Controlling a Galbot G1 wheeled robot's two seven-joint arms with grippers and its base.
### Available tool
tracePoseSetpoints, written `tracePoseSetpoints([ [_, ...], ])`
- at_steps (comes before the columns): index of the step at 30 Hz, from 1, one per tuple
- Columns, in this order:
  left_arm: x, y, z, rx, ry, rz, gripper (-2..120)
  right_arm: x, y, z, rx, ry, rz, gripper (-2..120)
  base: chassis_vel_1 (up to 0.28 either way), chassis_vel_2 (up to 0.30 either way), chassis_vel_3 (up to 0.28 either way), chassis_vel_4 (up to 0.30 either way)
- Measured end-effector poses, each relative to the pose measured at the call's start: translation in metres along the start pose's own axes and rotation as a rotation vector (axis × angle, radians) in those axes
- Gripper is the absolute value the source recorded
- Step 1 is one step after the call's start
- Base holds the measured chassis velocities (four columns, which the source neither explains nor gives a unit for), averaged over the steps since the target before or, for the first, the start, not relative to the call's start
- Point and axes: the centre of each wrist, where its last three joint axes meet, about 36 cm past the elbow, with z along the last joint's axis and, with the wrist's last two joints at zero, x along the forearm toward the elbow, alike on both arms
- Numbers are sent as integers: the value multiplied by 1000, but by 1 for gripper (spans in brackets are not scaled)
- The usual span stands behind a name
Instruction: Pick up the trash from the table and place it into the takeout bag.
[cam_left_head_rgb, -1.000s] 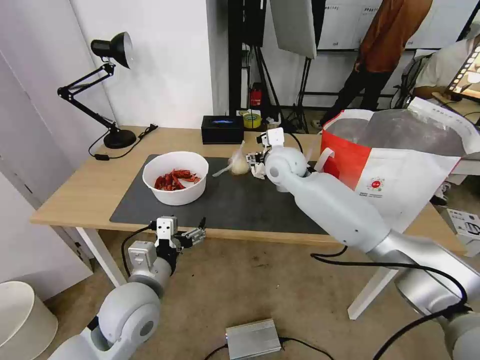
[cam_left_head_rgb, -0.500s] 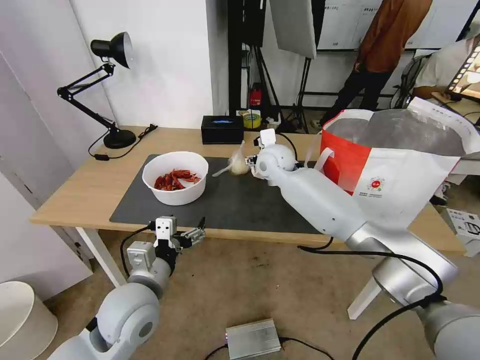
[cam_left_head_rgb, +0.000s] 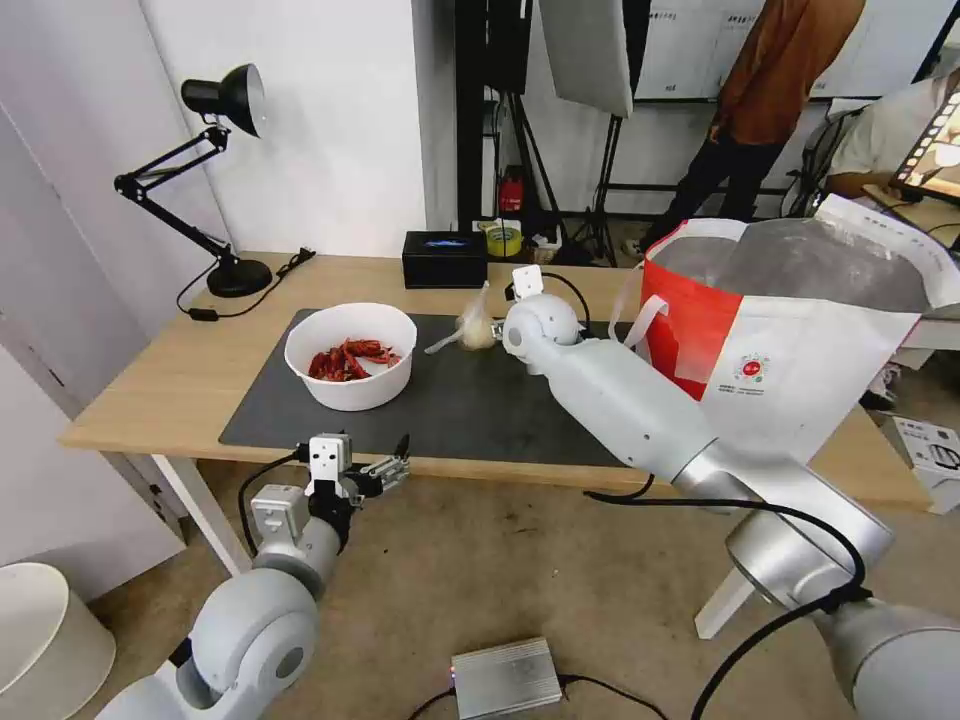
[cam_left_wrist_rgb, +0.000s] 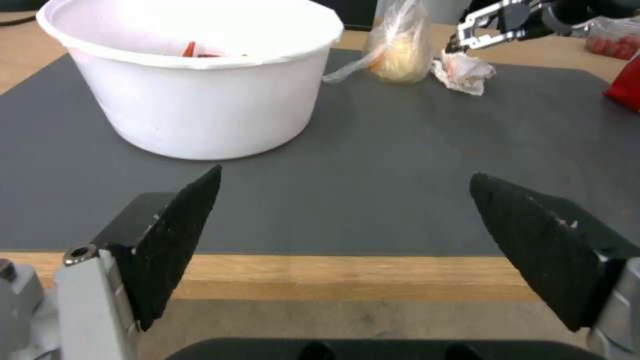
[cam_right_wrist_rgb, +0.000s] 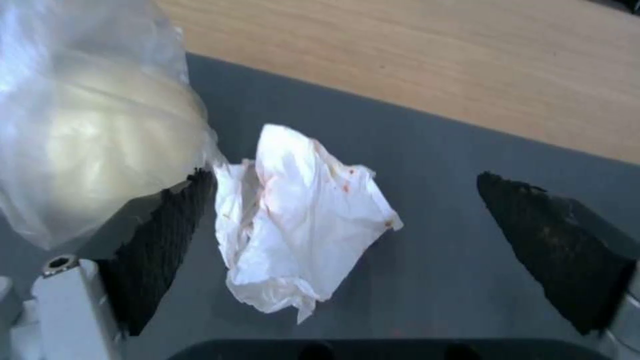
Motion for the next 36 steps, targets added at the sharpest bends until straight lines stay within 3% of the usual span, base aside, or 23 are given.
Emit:
tracePoseSetpoints([
  [25, 3, -2, 1, 1, 3, 6, 100, -27, 2, 12, -37, 87, -14, 100, 0, 0, 0, 0],
  [36, 3, -3, 1, 1, 1, 6, 100, -31, 1, 16, -55, 101, -25, 62, 0, 0, 0, 0],
])
